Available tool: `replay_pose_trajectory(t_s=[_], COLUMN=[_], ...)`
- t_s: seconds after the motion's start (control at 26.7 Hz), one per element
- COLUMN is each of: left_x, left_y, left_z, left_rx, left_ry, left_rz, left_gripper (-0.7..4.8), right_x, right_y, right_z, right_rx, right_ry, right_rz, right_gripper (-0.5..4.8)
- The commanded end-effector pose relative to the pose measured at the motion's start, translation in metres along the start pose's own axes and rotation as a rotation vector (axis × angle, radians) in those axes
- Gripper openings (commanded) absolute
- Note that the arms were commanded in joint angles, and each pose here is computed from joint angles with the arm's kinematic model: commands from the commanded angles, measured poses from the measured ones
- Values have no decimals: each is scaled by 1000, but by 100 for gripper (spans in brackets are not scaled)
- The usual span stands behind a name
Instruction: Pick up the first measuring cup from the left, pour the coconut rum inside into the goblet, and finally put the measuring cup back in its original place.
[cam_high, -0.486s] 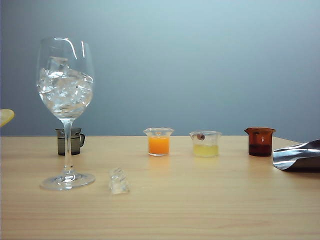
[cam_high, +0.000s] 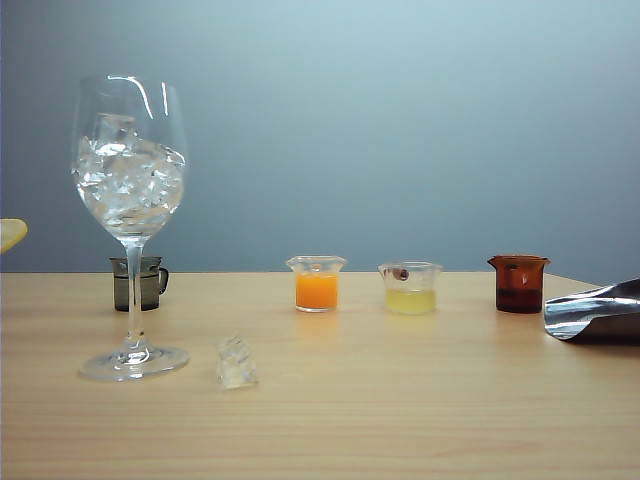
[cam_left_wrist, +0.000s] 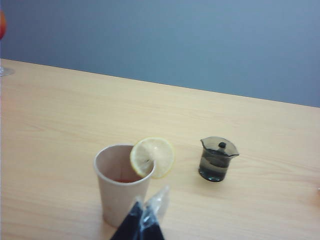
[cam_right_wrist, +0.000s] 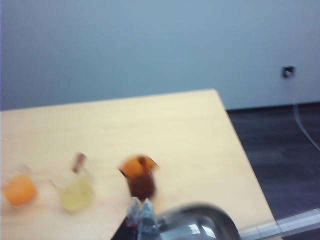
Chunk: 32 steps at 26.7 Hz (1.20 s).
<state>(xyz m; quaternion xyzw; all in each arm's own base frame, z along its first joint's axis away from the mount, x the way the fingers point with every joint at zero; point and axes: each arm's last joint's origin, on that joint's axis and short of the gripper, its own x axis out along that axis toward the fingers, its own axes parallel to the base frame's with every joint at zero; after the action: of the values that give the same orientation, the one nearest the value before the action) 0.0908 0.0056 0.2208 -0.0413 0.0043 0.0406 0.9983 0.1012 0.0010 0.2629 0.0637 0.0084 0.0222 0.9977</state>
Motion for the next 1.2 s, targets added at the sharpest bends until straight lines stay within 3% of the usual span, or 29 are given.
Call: replay_pose_trajectory(t_s=[0.04,0.15,0.22,0.34,0.49,0.6,0.75,0.9,1.08,1.16,1.2], left_x=[9,28,47,68,93,114,140,172,214,228,236], left_y=[-4,-6,-9,-14,-29,-38,-40,-43,-50,-52,-54], left_z=[17,30,33,27,5,-12,-34,-64,-80,-85,-89], left_rx=[2,-4,-5,-4,32,63,63,66,67,67,65], left_ry=[-7,-8,-3,44,140,161,133,190,218,229,237], left_rz=[-74,-109,-155,-207,-257,-274,-257,-251,-258,-260,-278], left_gripper=[-4,-4,-4,-4,-4,-4,-4,-4,-2,37,107], right_x=[14,40,58,72,81,79,78,78,79,79,80], right_y=[6,22,44,72,115,132,138,138,138,137,137], right_z=[28,56,67,63,40,32,30,30,25,22,21], right_rx=[-1,-5,3,16,5,1,1,-1,-47,-77,-93], right_ry=[-43,-82,-132,-114,1,29,35,38,75,90,94], right_rz=[77,170,263,353,523,597,626,625,618,615,615], right_gripper=[-9,-9,-9,-9,-9,-9,-9,-9,-9,-9,-9])
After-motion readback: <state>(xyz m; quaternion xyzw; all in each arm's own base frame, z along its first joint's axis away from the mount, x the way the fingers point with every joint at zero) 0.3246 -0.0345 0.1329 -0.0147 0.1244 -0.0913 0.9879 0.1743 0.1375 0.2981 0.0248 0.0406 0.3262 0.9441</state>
